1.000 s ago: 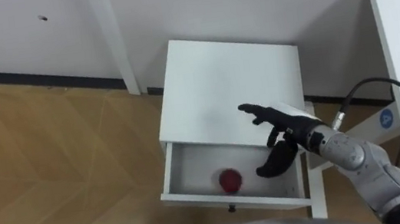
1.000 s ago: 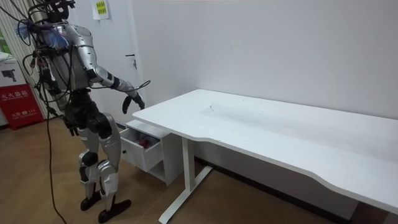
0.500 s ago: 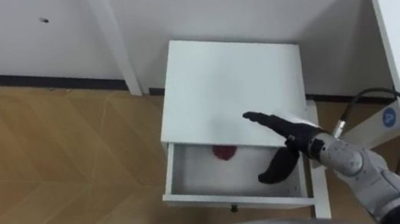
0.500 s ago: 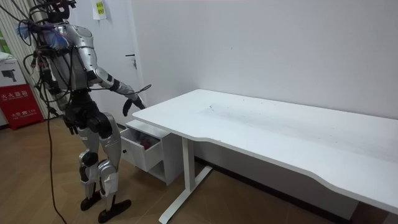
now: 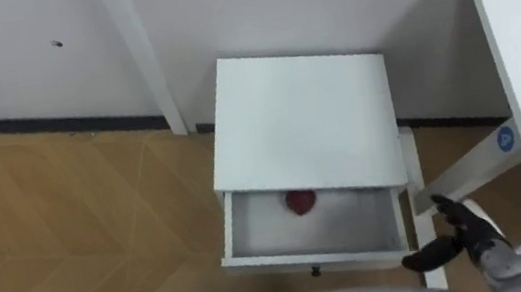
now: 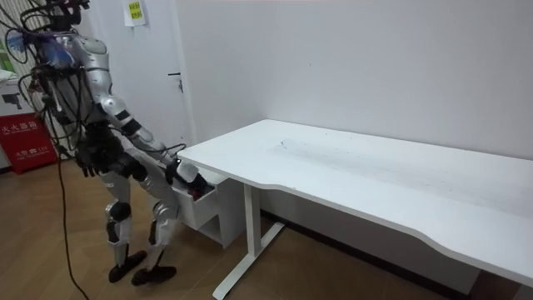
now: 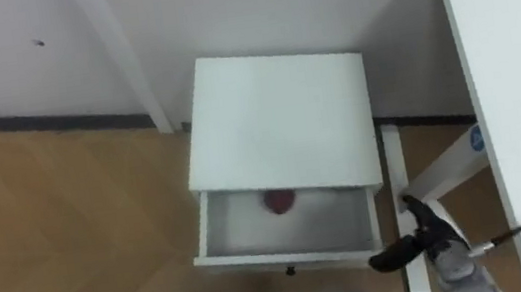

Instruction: Put apple and close drawer

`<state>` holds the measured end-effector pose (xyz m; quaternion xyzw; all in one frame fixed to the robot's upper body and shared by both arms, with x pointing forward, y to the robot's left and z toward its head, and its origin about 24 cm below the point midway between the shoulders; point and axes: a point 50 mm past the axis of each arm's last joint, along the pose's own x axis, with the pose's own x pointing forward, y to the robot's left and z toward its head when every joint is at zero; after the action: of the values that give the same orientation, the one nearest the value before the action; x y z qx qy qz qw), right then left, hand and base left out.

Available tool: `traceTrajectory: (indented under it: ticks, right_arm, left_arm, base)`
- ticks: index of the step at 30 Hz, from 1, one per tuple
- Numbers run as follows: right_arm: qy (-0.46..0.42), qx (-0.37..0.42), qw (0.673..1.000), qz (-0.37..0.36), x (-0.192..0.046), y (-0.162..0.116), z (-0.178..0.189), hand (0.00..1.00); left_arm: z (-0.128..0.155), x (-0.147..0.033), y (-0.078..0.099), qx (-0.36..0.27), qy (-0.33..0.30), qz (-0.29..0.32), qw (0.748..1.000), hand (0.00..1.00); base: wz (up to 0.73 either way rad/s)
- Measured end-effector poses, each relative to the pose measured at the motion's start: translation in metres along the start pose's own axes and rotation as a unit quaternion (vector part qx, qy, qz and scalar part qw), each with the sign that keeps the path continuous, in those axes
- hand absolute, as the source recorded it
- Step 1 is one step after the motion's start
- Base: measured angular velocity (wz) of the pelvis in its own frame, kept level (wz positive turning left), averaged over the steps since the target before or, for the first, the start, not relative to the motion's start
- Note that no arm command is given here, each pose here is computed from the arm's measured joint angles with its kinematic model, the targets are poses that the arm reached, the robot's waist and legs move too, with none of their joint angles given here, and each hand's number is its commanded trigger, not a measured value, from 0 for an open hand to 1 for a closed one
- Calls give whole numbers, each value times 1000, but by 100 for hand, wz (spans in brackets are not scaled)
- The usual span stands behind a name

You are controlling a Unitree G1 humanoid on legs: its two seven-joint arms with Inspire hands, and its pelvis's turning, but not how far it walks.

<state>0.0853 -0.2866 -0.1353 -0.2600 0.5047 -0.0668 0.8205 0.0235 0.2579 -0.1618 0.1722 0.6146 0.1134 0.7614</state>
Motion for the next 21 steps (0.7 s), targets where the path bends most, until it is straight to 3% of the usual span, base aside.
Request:
traceTrajectory:
  ticks: [3,8,12,14,21]
  right_arm:
    - [11,4,1000,-19,-1,-6,-7,0]
    - [56,-11,998,26,-8,18,-30,0]
    - [93,-3,995,18,-9,13,-41,0]
    - [104,-2,994,25,-10,18,-44,0]
    - [95,70,993,20,-3,24,-26,0]
  left_arm:
    - [3,2,9,1,1,11,1000,0]
    - [10,5,28,1,10,29,1000,0]
    - [-18,-2,14,-1,43,12,999,0]
    - [-29,-5,15,1,60,19,998,0]
    - [-1,0,14,-9,16,34,999,0]
  base:
    - [-44]
    - [20]
    - [12]
    - [-11]
    - [8]
